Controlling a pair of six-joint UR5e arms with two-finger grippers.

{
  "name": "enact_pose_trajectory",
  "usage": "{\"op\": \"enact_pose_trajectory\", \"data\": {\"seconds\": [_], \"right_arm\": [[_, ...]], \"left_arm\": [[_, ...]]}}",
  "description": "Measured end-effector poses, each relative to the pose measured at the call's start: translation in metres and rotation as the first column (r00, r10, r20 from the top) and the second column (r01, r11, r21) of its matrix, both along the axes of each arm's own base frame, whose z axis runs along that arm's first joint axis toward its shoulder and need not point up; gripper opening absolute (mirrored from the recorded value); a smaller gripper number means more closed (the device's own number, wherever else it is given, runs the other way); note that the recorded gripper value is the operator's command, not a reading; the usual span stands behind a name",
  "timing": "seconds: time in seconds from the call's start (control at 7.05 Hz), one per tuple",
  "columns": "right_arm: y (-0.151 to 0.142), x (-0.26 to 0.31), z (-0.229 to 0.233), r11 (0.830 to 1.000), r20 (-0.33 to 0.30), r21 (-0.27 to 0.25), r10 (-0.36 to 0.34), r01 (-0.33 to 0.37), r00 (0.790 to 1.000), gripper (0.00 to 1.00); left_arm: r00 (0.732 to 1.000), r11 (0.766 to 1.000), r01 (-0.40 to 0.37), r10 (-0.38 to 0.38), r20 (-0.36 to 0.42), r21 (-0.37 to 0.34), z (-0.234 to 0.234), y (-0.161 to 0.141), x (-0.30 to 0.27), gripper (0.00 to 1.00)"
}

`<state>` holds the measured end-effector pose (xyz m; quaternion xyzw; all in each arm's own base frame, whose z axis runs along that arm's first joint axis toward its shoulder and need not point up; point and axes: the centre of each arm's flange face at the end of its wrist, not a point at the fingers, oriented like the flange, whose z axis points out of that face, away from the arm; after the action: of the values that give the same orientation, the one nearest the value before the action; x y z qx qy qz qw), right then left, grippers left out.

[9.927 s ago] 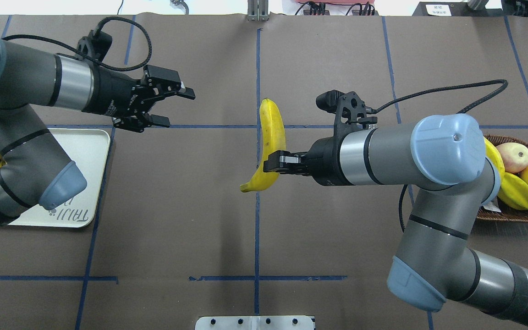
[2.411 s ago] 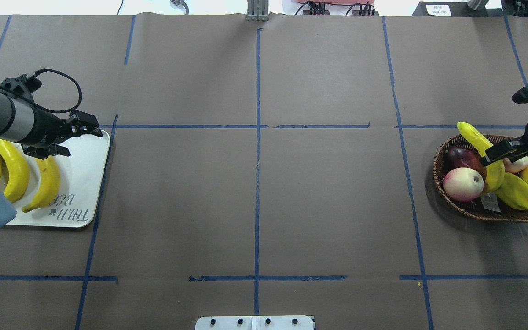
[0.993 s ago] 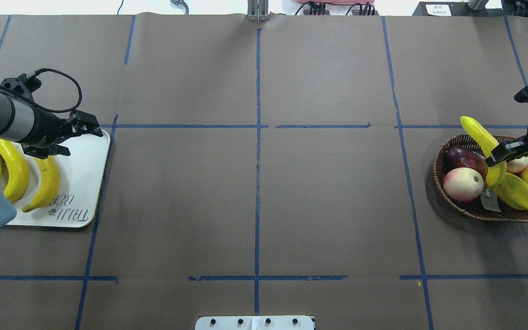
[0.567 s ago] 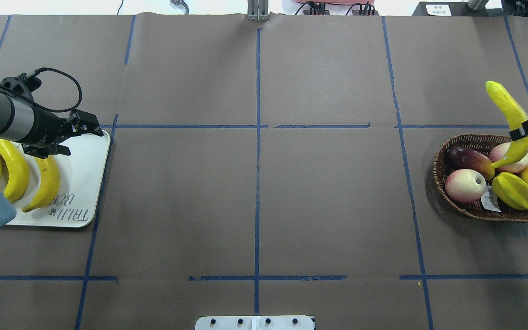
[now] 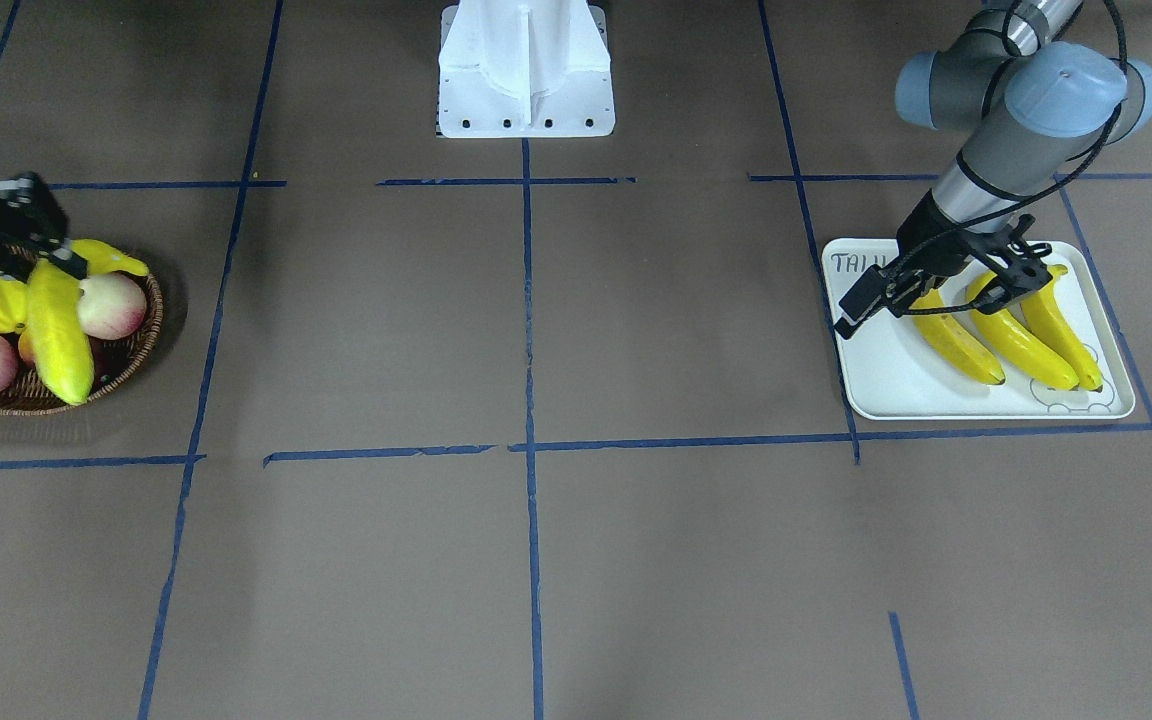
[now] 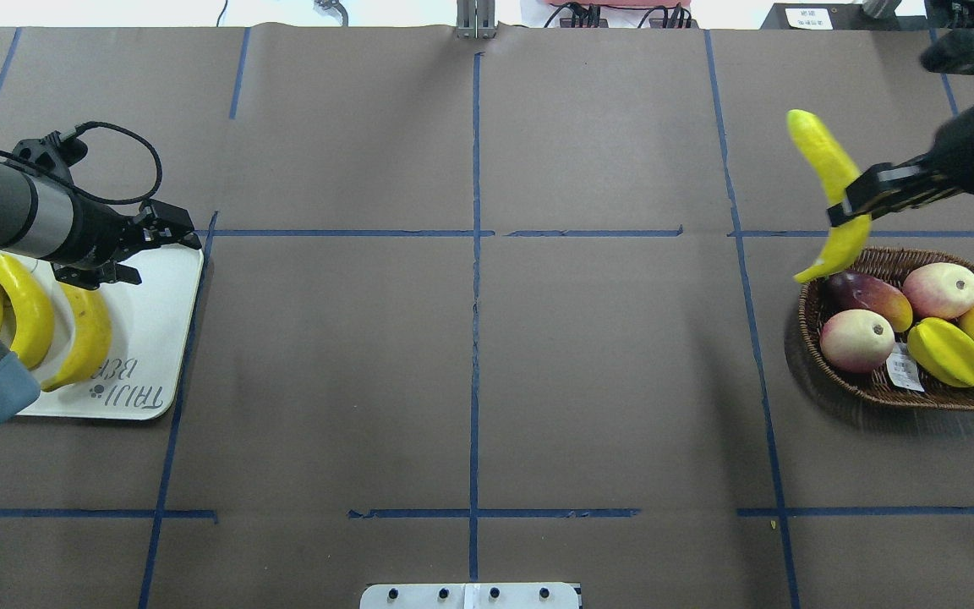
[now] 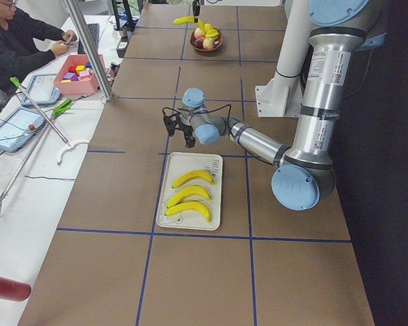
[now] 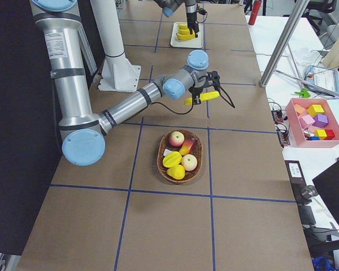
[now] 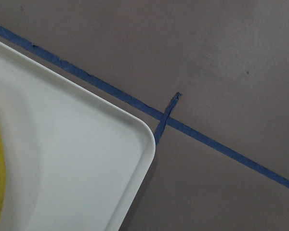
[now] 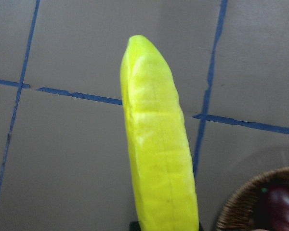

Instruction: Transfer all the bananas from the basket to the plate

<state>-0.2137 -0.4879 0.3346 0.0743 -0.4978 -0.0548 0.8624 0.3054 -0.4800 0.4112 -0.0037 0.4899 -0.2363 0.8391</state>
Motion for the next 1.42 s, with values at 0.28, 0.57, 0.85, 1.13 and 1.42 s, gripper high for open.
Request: {"op": "enact_pose_trajectory", "data": {"seconds": [0.28, 0.57, 0.85, 1.13, 1.42], "right_arm": [[0.023, -0.113, -0.086, 0.997, 0.083, -0.033, 0.070, -0.067, 0.994, 0.01], [0.072, -0.189, -0.127, 0.989, 0.283, -0.050, 0.148, -0.139, 0.948, 0.01], [0.111, -0.232, -0.157, 0.981, 0.398, -0.061, 0.191, -0.182, 0.897, 0.01], [0.124, -0.246, -0.170, 0.982, 0.422, -0.062, 0.186, -0.177, 0.887, 0.01], [0.128, -0.252, -0.172, 0.983, 0.414, -0.064, 0.181, -0.169, 0.892, 0.01]], "left_arm": [[0.998, 0.999, 0.001, 0.001, -0.056, 0.032, -0.033, -0.007, 0.008, 0.99], [0.971, 0.998, 0.050, -0.041, -0.234, 0.034, -0.092, -0.007, 0.019, 0.99], [0.887, 0.998, 0.024, 0.007, -0.461, 0.062, -0.145, 0.024, 0.046, 0.99], [0.817, 0.995, -0.026, 0.078, -0.572, 0.098, -0.205, 0.042, 0.083, 0.99], [0.801, 0.993, -0.057, 0.108, -0.589, 0.104, -0.231, 0.044, 0.116, 0.98]]}}
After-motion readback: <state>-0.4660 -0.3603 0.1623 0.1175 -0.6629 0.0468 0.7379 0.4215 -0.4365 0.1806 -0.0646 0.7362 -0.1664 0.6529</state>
